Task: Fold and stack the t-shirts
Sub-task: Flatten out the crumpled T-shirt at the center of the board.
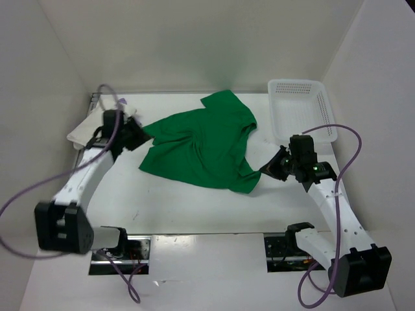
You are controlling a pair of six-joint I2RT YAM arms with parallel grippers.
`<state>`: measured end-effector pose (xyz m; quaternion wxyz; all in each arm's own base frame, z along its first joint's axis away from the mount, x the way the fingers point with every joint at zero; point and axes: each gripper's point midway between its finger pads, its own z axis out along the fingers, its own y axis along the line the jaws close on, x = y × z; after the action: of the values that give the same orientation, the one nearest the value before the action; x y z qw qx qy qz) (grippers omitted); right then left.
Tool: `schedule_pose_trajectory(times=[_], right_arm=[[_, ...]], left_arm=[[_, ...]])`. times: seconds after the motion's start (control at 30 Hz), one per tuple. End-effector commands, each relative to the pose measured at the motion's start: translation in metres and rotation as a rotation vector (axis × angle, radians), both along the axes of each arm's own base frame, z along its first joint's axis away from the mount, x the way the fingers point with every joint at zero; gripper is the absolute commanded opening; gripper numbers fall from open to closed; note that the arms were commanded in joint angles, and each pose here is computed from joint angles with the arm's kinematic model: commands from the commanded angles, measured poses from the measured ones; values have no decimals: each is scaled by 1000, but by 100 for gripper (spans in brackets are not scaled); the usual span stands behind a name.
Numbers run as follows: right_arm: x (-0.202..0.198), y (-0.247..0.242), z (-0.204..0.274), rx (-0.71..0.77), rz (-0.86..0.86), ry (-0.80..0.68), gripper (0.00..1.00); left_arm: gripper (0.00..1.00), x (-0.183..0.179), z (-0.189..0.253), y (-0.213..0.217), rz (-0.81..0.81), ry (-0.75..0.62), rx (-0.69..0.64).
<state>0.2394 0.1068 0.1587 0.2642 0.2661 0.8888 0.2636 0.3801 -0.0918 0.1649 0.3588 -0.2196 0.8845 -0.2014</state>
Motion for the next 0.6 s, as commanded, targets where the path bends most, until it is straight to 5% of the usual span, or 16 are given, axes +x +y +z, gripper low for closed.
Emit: schedule_pose_trajectory(times=[0.0, 0.03, 0.07, 0.13, 0.2, 0.3, 0.57], right_arm=[[9, 8, 6, 22, 44, -49, 0], [11, 8, 10, 17, 51, -64, 0], [10, 10, 9, 9, 70, -69, 0], [12, 9, 10, -6, 86, -75, 0], [12, 9, 7, -15, 95, -70, 0], [11, 11, 8, -6, 103, -69, 0], [6, 11, 8, 2, 109, -78, 0]], left_arm=[[39, -51, -10, 49, 127, 30, 15], [17, -62, -15, 59, 155, 43, 7], [10, -76, -27, 73, 211, 62, -25], [10, -85, -39, 81, 268, 78, -77], [38, -89, -59, 78, 275, 120, -121], [56, -81, -82, 80, 320, 149, -157], [73, -62, -114, 74, 332, 186, -232]])
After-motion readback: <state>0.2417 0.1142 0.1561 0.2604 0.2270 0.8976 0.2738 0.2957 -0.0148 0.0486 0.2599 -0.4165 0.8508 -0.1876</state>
